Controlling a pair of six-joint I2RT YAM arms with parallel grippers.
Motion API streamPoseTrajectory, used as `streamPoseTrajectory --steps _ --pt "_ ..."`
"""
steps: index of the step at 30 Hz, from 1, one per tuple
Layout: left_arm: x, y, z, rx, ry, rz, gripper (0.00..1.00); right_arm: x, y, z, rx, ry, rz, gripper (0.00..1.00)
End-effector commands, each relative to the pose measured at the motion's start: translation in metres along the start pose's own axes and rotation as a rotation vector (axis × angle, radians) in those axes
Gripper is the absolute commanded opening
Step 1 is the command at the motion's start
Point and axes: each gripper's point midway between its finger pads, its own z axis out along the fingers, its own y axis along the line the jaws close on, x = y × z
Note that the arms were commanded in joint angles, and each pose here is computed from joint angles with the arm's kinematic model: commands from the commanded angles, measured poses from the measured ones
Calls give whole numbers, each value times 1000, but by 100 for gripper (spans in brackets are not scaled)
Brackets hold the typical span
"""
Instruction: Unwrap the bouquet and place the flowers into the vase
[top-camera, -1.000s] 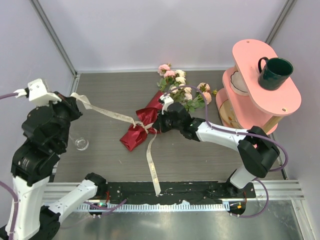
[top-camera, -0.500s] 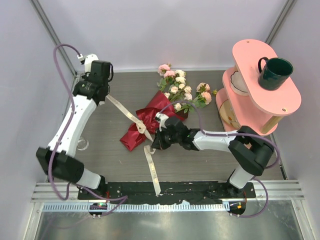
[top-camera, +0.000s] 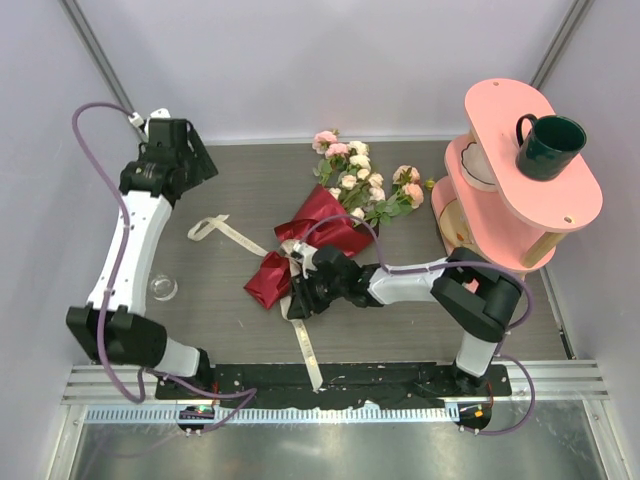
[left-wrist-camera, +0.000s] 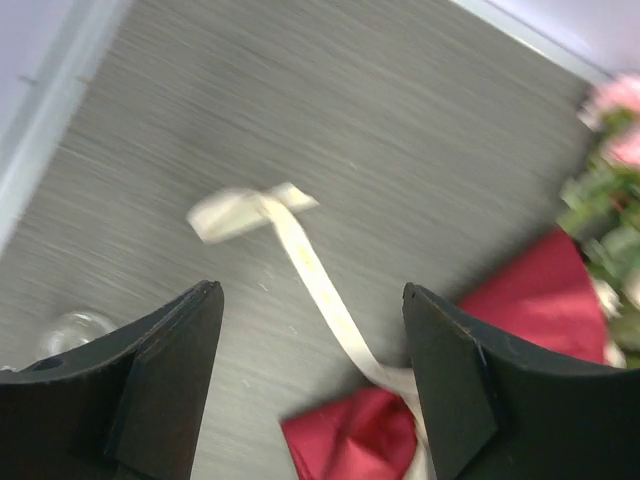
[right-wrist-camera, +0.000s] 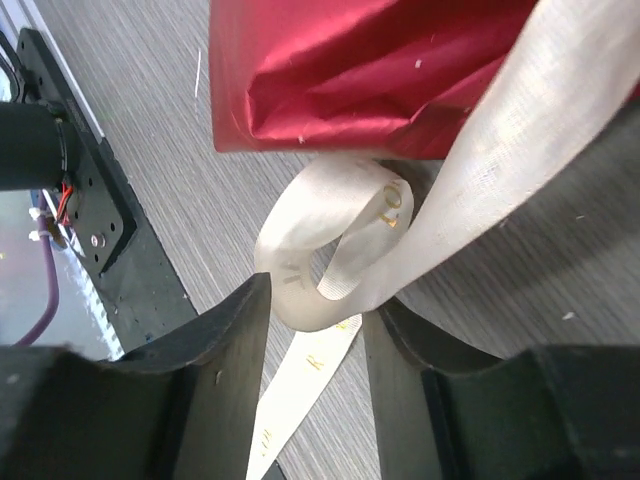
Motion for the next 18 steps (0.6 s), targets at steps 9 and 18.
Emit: streamPoseTrajectory --steps 9,18 --pt "129 -93 -81 718 329 -98 44 -121 -25 -87 161 -363 -48 19" --pt "222 -99 -55 577 456 34 21 -140 -17 -60 157 -320 -112 1"
